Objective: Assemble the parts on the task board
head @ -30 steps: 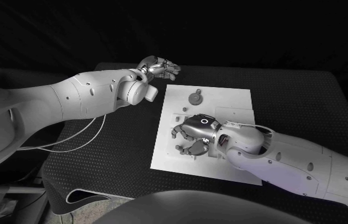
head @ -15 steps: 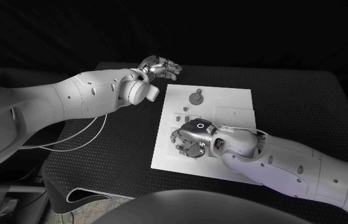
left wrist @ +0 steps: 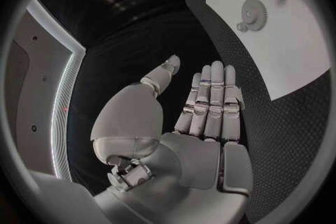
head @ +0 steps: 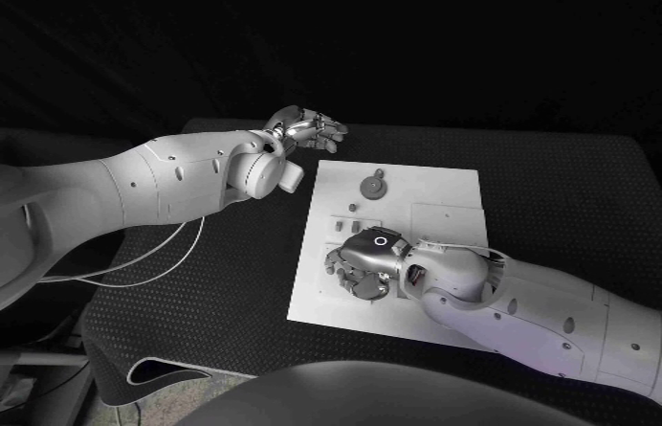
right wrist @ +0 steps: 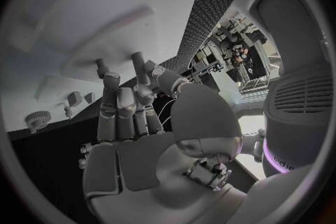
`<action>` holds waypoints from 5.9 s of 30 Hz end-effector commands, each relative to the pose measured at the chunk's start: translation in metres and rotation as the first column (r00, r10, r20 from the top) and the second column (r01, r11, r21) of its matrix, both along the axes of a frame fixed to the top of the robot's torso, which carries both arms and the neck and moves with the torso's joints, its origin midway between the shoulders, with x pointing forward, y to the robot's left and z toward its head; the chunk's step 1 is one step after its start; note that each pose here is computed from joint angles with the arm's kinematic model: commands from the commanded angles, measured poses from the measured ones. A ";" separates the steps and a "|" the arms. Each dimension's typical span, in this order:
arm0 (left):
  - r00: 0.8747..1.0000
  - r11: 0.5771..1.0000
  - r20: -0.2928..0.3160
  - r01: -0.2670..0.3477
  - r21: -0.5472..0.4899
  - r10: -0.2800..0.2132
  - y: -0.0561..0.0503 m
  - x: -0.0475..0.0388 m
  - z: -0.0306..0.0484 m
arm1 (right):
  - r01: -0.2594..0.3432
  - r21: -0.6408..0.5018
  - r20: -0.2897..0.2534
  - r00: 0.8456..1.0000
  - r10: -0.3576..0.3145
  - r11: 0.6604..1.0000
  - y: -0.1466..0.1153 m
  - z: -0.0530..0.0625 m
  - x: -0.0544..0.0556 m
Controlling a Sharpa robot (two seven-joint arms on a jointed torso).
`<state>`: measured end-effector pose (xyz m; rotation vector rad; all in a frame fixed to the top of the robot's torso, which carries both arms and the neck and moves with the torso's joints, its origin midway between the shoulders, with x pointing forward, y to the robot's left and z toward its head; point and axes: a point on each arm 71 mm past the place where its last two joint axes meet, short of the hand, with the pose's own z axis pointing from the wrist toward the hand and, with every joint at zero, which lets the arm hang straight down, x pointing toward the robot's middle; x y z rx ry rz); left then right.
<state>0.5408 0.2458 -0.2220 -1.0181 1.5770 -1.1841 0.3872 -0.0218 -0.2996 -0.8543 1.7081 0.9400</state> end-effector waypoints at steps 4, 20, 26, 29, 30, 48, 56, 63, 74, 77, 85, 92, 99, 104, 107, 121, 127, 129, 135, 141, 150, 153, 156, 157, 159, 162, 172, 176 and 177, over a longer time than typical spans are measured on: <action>1.000 1.000 -0.001 0.012 -0.010 -0.012 -0.002 0.0001 0.0010 | -0.004 -0.026 0.005 1.000 0.004 1.000 -0.002 -0.002 0.000; 1.000 1.000 -0.003 0.009 -0.008 -0.009 0.000 0.0001 0.0008 | 0.001 -0.019 -0.009 1.000 -0.001 1.000 -0.006 -0.001 -0.002; 1.000 1.000 -0.004 0.010 -0.009 -0.010 0.000 -0.0002 0.0008 | -0.001 -0.014 -0.018 1.000 0.000 1.000 -0.006 -0.001 -0.004; 1.000 1.000 -0.004 0.009 -0.008 -0.009 0.000 -0.0001 0.0008 | 0.000 -0.013 -0.021 1.000 -0.001 1.000 -0.007 -0.001 -0.004; 1.000 1.000 -0.004 0.008 -0.008 -0.008 0.000 -0.0001 0.0008 | 0.000 -0.012 -0.022 1.000 0.000 1.000 -0.007 -0.001 -0.004; 1.000 1.000 -0.006 0.008 -0.008 -0.008 0.001 -0.0002 0.0008 | 0.057 0.150 -0.039 0.998 -0.052 0.987 -0.013 0.010 -0.002; 1.000 1.000 -0.005 0.006 -0.007 -0.006 0.002 -0.0003 0.0008 | 0.079 0.137 -0.048 0.996 -0.073 0.987 -0.023 0.009 0.000; 1.000 1.000 -0.006 0.005 -0.007 -0.005 0.003 -0.0002 0.0008 | 0.089 0.112 -0.053 0.995 -0.084 0.990 -0.029 0.005 0.002; 1.000 1.000 -0.006 0.006 -0.007 -0.006 0.002 -0.0001 0.0007 | 0.072 0.099 -0.046 0.997 -0.067 0.992 -0.027 0.005 0.002; 1.000 1.000 -0.006 0.006 -0.007 -0.006 0.002 -0.0001 0.0007 | 0.067 0.095 -0.042 0.997 -0.063 0.993 -0.027 0.005 0.001; 1.000 1.000 -0.007 0.005 -0.006 -0.005 0.002 -0.0001 0.0006 | 0.065 0.082 -0.045 0.997 -0.061 0.995 -0.028 0.003 0.002; 1.000 1.000 -0.009 0.005 -0.006 -0.005 0.002 -0.0001 0.0005 | 0.054 0.074 -0.052 0.997 -0.050 0.996 -0.026 0.003 0.000; 1.000 1.000 -0.010 0.005 -0.006 -0.005 0.002 -0.0001 0.0004 | 0.047 0.072 -0.077 0.996 -0.041 0.996 -0.025 0.003 -0.001; 1.000 1.000 -0.011 0.004 -0.005 -0.004 0.003 0.0000 0.0004 | 0.048 0.067 -0.080 0.996 -0.043 0.997 -0.026 0.002 -0.001; 1.000 1.000 -0.011 0.005 -0.005 -0.005 0.002 -0.0001 0.0004 | 0.048 0.067 -0.078 0.996 -0.043 0.997 -0.026 0.002 -0.001; 1.000 1.000 -0.011 0.003 -0.005 -0.003 0.002 0.0000 0.0003 | 0.041 0.069 -0.079 0.996 -0.035 0.997 -0.024 0.003 -0.002; 1.000 1.000 -0.013 0.003 -0.004 -0.003 0.003 0.0000 0.0002 | 0.061 0.083 -0.067 0.996 -0.056 0.995 -0.027 0.003 0.000; 1.000 1.000 -0.013 0.002 -0.004 -0.002 0.003 0.0000 0.0001 | 0.079 0.098 -0.069 0.995 -0.072 0.992 -0.028 0.004 0.002; 1.000 1.000 -0.013 0.000 -0.003 0.000 0.004 0.0002 0.0001 | 0.100 0.130 -0.065 0.994 -0.092 0.987 -0.033 0.007 0.003; 1.000 1.000 -0.011 -0.006 -0.001 0.006 0.007 0.0004 0.0002 | 0.157 0.178 -0.088 0.986 -0.143 0.972 -0.048 0.025 0.015; 1.000 1.000 -0.008 -0.020 0.003 0.020 0.013 0.0005 0.0004 | 0.481 0.055 -0.410 0.810 -0.420 0.875 -0.114 0.065 0.061; 1.000 1.000 -0.007 -0.020 0.004 0.020 0.013 0.0009 0.0004 | 0.516 0.039 -0.376 0.801 -0.465 0.856 -0.134 0.074 0.069; 1.000 1.000 -0.008 -0.018 0.003 0.018 0.012 0.0013 0.0002 | 0.544 -0.019 -0.386 0.770 -0.507 0.839 -0.150 0.074 0.072; 1.000 1.000 -0.007 -0.017 0.002 0.017 0.011 0.0013 0.0003 | 0.549 -0.050 -0.415 0.748 -0.517 0.834 -0.155 0.072 0.071; 1.000 1.000 -0.006 -0.015 0.001 0.015 0.011 0.0013 0.0003 | 0.573 -0.095 -0.479 0.691 -0.542 0.814 -0.165 0.068 0.069; 1.000 1.000 -0.007 -0.015 0.001 0.015 0.012 0.0010 0.0004 | 0.582 -0.142 -0.519 0.645 -0.561 0.801 -0.174 0.064 0.064; 1.000 1.000 -0.005 -0.017 0.001 0.017 0.014 0.0004 0.0006 | 0.639 -0.263 -0.482 0.562 -0.672 0.723 -0.200 0.053 0.043; 1.000 1.000 -0.005 -0.017 0.001 0.017 0.014 0.0005 0.0006 | 0.664 -0.326 -0.464 0.508 -0.726 0.673 -0.207 0.047 0.042; 1.000 1.000 -0.005 -0.016 0.000 0.016 0.013 0.0004 0.0006 | 0.664 -0.335 -0.461 0.503 -0.731 0.668 -0.207 0.046 0.041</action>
